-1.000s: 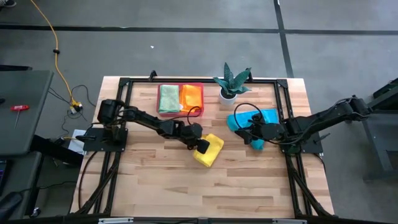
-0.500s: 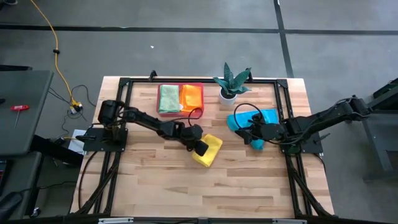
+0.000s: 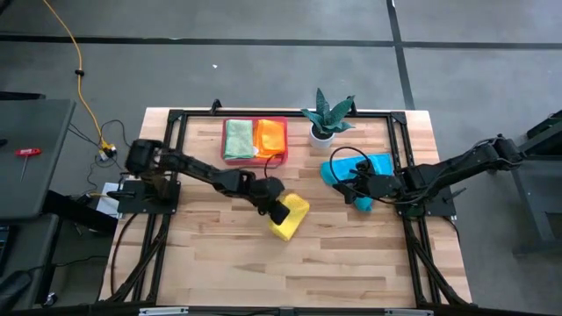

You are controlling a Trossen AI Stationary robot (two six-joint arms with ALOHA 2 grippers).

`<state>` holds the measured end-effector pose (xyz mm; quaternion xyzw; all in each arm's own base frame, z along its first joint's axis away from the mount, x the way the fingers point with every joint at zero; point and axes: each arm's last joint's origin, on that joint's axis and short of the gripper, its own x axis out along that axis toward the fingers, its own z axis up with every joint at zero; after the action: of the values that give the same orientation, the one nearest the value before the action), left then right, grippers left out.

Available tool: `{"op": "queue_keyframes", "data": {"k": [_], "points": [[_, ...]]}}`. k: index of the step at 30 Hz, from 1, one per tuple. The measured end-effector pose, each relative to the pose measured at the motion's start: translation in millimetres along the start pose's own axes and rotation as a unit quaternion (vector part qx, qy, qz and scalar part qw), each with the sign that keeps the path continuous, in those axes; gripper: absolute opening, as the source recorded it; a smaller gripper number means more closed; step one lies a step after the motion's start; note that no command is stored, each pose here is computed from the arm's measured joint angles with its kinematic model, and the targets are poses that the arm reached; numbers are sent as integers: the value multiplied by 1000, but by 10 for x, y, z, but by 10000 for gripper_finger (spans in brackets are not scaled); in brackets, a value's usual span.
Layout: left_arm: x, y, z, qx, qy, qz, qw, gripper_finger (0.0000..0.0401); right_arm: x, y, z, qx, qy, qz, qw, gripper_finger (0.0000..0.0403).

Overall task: Fold microfiber towels
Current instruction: Put the yellow microfiber towel into the bin

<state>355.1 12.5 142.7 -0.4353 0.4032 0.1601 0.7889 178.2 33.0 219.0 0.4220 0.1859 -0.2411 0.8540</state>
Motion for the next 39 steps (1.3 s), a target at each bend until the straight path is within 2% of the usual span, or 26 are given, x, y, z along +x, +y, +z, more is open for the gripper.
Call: {"op": "queue_keyframes", "data": {"k": [4,10,15,18,26,32,36,39], "points": [[-317,-57,138,8,-33,-15,999,3,0,-6,-3,-2,1,-3,1000,170],[-899,-124,399,8,-124,-56,991,2,0,-13,2,-1,-8,-9,1000,170],[-1333,11,633,-14,-192,-67,979,1,0,-14,6,0,-14,-12,1000,170],[-1493,145,771,-23,-223,-61,973,1,0,-14,6,0,-14,-12,1000,170],[-1671,561,1074,-72,-267,-32,960,0,0,-14,6,0,-14,-12,1000,170],[-1754,791,1206,-92,-284,-18,954,0,0,-14,6,0,-15,-12,1000,170],[-1724,932,1267,-106,-284,1,953,0,0,-14,6,0,-15,-12,1000,170],[-1597,1030,1303,-119,-269,14,956,0,0,-14,6,0,-15,-12,1000,170]]}}
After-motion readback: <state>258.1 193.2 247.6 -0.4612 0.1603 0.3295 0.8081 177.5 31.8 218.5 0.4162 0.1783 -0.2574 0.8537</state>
